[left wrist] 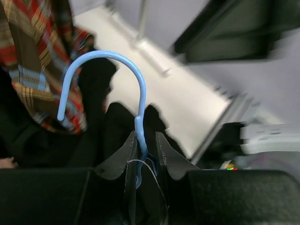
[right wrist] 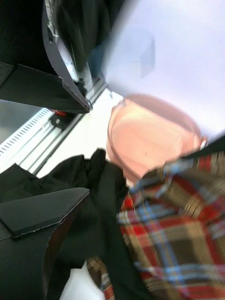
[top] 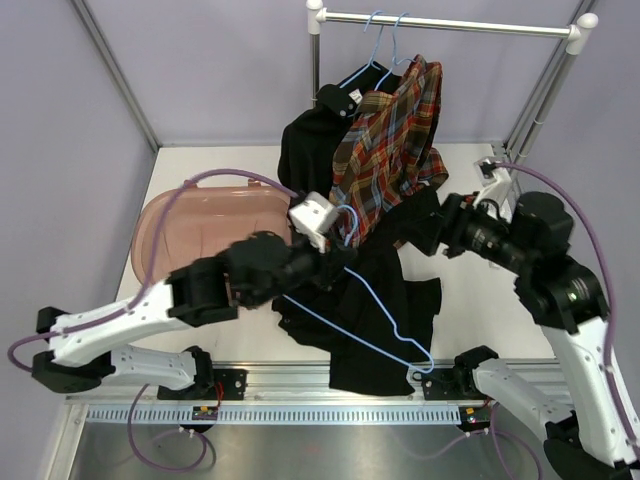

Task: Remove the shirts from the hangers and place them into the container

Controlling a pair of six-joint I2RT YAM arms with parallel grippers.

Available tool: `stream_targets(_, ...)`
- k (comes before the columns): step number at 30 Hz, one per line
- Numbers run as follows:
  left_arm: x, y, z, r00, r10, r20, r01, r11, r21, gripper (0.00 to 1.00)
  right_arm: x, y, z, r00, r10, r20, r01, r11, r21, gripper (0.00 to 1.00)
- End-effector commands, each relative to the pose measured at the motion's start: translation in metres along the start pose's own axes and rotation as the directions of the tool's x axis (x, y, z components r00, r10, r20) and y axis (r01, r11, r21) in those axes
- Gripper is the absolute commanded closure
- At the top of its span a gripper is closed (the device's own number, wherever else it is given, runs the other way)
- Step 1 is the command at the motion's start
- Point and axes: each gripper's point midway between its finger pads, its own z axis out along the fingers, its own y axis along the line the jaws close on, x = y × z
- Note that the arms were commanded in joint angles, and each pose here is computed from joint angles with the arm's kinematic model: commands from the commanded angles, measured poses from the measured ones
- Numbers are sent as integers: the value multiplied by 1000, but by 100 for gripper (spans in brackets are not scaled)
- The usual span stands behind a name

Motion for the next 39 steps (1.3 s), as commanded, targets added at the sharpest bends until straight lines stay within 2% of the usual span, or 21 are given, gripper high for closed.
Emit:
stream_targets(1,-14,29,7,989,145,29,-134,961,-241,100,15,27,-36,997,-36,-72,30,997,-75,27)
stream_targets(5,-20,33,18,980,199,4,-188,933,-306,100,37,39,-57,986,-48,-159,27,991,-128,28)
stream_targets(15,-54,15,22,974,220,55,-199,945,-260,100,91,12,-72,966,-78,-245,54,993,-103,32)
stream_targets(23,-60,2,36,971,236,47,-219,947,-235,100,96,19,-84,961,-113,-252,80,987,-139,42)
stream_targets(31,-62,-1,40,967,249,46,-234,947,-222,100,98,28,-91,960,-143,-239,97,976,-194,44)
stream_targets(33,-65,-3,40,968,246,55,-230,950,-213,100,99,29,-91,959,-143,-245,93,974,-206,50)
stream_targets(39,-69,-14,39,970,229,76,-215,964,-155,100,103,30,-90,955,-147,-256,88,970,-226,54)
